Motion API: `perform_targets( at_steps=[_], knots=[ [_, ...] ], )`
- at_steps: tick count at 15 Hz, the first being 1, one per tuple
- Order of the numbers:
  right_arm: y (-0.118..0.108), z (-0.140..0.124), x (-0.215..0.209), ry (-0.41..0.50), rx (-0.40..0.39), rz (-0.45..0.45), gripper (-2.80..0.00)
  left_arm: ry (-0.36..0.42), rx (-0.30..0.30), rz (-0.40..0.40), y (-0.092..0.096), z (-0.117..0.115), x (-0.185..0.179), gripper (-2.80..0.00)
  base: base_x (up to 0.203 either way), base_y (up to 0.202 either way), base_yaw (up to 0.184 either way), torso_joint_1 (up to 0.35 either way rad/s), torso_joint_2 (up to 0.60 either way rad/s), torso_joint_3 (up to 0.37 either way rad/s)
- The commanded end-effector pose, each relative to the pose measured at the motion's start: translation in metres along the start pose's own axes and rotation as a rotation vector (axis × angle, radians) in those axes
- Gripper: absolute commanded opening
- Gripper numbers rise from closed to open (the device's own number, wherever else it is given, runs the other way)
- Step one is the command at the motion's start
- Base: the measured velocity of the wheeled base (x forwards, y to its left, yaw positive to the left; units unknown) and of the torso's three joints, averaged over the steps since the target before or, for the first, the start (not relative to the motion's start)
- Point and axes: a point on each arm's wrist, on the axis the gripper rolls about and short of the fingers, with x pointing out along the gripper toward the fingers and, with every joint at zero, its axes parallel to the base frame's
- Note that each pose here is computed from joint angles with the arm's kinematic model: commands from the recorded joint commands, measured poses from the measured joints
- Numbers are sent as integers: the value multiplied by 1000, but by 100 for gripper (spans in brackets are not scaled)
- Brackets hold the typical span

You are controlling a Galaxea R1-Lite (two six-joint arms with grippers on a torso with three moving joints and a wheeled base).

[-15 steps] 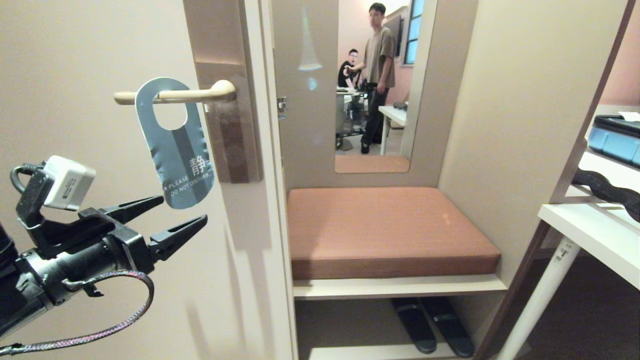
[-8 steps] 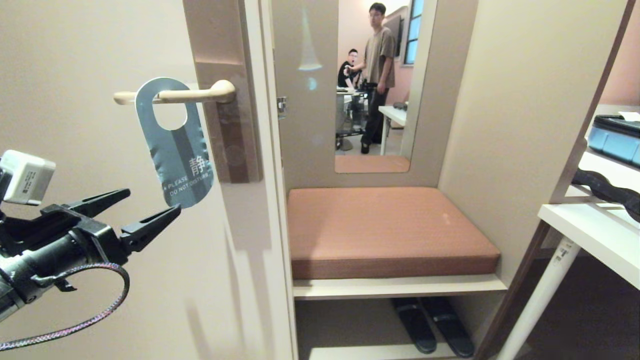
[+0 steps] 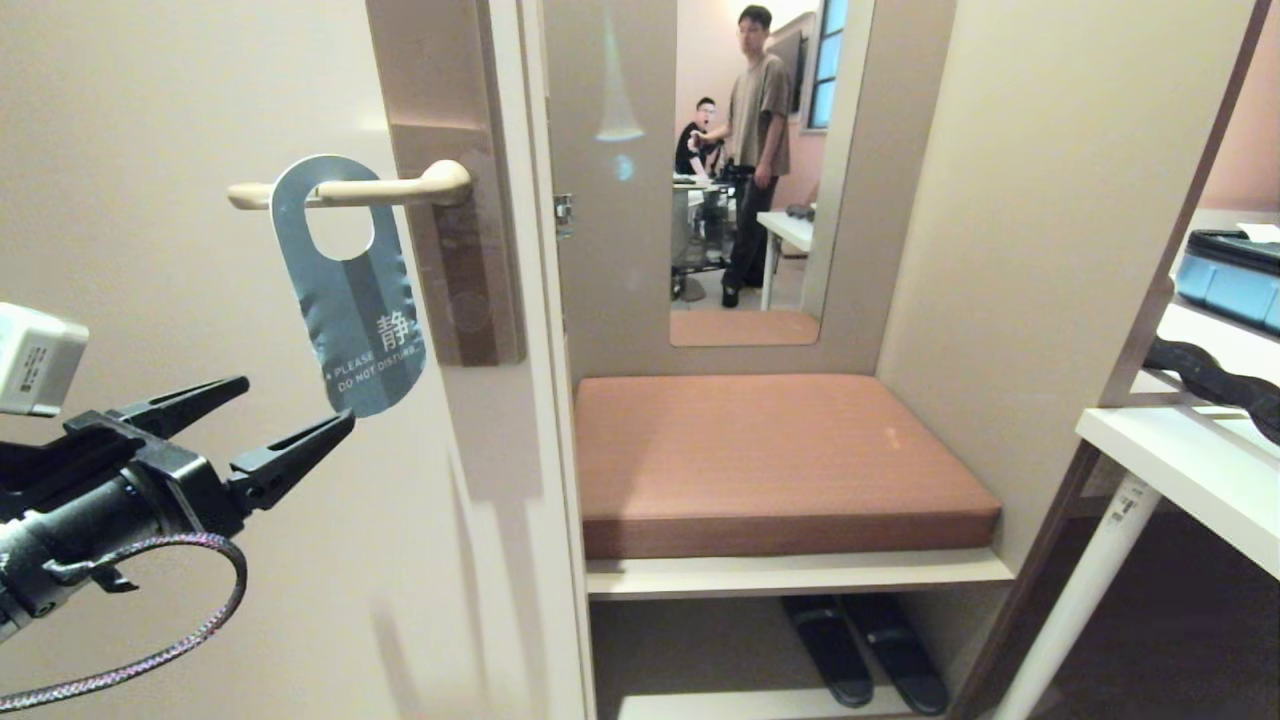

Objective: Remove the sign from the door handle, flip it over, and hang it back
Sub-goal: Hang the sign back with the other side facing out

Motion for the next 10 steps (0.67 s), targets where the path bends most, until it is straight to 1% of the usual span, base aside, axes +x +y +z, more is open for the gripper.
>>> perform_targets(
  at_steps=[1, 2, 3, 10],
  knots=[
    [0, 0, 0, 0, -1, 1, -280, -5, 1, -2, -1, -1, -3, 0, 0, 0, 0, 0, 0, 0],
    [0, 0, 0, 0, -1, 0, -280, 1, -1, -3, -2, -3, -4, 0, 0, 0, 0, 0, 0, 0],
    [0, 0, 0, 0, -1, 1, -280, 5, -2, -3, -2, -4, -5, -280, 0, 0, 0, 0, 0, 0],
    [0, 0, 0, 0, -1, 0, -280, 1, -8, -3, -3, -4, -7, -280, 0, 0, 0, 0, 0, 0]
  ],
)
